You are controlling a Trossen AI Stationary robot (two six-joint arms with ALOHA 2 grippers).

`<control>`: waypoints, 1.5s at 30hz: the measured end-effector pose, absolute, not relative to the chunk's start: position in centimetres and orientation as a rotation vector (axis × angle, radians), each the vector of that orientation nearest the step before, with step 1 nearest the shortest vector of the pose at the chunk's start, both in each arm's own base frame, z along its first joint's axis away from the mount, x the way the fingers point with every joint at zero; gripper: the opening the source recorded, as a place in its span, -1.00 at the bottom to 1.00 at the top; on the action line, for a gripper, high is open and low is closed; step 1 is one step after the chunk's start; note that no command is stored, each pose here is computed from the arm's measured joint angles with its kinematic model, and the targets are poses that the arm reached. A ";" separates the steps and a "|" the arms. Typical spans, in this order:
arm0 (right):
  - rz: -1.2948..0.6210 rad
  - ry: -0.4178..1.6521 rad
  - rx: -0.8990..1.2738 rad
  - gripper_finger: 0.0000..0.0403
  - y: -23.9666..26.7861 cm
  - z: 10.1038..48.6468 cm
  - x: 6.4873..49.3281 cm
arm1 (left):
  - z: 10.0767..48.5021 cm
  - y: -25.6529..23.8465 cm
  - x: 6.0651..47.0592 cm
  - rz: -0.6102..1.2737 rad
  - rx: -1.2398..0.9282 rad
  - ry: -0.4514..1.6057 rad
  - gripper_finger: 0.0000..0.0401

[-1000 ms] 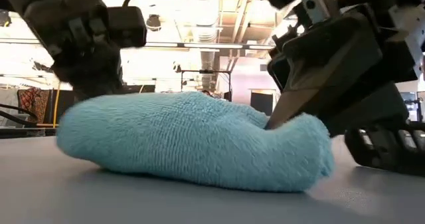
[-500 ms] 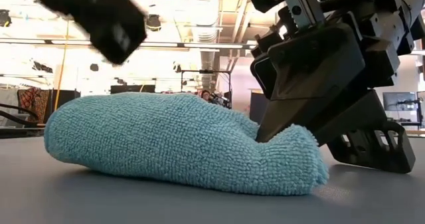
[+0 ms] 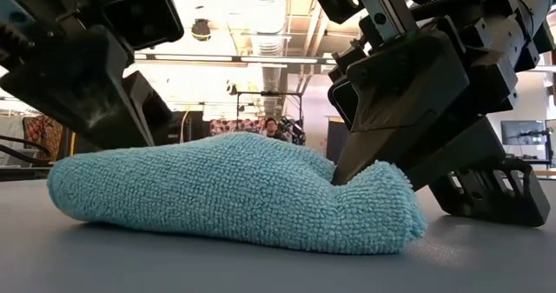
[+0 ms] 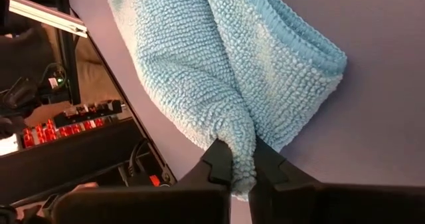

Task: Roll towel
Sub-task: Roll the blue towel

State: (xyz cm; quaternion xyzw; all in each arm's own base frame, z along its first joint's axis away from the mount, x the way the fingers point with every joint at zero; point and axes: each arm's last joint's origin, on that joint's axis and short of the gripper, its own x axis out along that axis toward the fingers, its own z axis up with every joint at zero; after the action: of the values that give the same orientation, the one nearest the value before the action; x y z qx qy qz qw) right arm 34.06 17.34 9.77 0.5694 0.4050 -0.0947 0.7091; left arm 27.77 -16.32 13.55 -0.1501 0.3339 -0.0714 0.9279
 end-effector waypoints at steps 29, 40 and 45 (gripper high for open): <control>-0.235 0.878 1.358 -0.26 16.9 10.0 34.5 | 15.6 -16.4 29.2 -0.232 -0.210 0.437 -1.00; -0.257 0.844 1.382 -0.29 16.8 10.2 34.6 | 13.5 -15.0 29.9 -0.214 -0.207 0.618 -1.00; -0.275 0.817 1.368 -0.30 16.7 11.3 34.3 | 12.6 -13.5 29.9 -0.103 -0.258 0.747 -1.00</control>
State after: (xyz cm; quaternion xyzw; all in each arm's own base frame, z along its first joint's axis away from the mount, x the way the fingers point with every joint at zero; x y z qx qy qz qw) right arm 34.30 16.74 11.30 0.6118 0.3654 -0.1231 0.6906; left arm 29.92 -13.49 12.63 -0.1254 0.3635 -0.0503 0.9217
